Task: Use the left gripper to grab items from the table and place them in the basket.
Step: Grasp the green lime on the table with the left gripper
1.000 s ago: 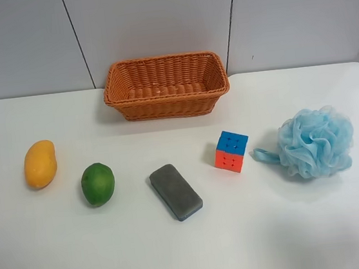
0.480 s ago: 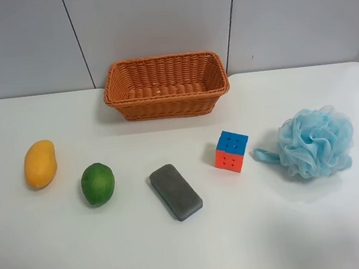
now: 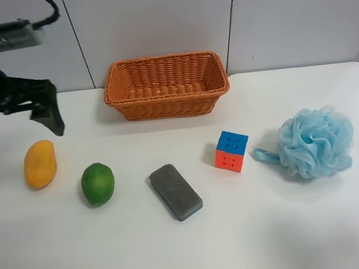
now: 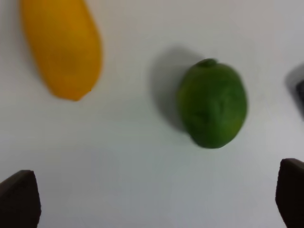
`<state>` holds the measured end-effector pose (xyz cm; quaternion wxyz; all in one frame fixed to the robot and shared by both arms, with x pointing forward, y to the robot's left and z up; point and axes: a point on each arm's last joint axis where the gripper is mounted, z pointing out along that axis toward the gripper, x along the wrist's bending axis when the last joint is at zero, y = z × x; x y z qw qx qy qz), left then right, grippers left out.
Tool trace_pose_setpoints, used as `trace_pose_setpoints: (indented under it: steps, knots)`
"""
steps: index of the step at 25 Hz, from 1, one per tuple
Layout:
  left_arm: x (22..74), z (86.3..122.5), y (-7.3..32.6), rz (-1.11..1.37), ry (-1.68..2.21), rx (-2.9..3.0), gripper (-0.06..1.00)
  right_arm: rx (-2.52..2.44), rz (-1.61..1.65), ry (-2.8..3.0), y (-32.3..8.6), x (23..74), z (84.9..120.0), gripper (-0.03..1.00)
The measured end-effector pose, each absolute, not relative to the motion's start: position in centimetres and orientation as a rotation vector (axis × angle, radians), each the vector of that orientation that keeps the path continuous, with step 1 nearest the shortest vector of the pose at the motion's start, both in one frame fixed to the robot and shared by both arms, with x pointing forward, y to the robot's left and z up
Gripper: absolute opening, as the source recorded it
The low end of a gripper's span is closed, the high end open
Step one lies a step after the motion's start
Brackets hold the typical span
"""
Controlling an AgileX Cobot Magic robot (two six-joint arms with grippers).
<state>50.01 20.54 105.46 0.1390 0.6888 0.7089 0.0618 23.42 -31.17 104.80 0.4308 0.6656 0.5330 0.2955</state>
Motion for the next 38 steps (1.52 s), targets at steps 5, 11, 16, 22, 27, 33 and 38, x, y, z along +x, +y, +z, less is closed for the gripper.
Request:
trace_pose_setpoints:
  steps: [5, 11, 16, 22, 27, 33, 38]
  knots:
    - [51.5, 101.4, 16.8, 0.086, 2.083, 2.016, 0.99, 1.66, 0.737, 1.329, -31.2, 23.4, 104.8, 0.99]
    - [52.7, 97.9, 15.1, -0.013, 2.135, 1.984, 0.99, 1.66, 0.737, 1.329, -31.2, 23.4, 104.8, 0.99]
    - [53.5, 95.7, 14.7, -0.033, 2.162, 1.988, 0.99, 1.66, 0.737, 1.329, -31.2, 23.4, 104.8, 0.99]
    - [54.0, 93.3, 14.6, -0.037, 2.194, 2.042, 0.99, 1.66, 0.737, 1.329, -31.2, 23.4, 104.8, 0.99]
    - [53.9, 91.4, 14.7, -0.03, 2.202, 2.052, 0.99, 1.66, 0.737, 1.329, -31.2, 23.4, 104.8, 0.99]
    - [53.9, 90.0, 14.7, -0.028, 2.209, 2.053, 0.99, 1.66, 0.737, 1.329, -31.2, 23.4, 104.8, 0.99]
    - [54.0, 89.6, 14.7, -0.029, 2.211, 2.053, 0.84, 1.66, 0.737, 1.329, -31.2, 23.4, 104.8, 0.99]
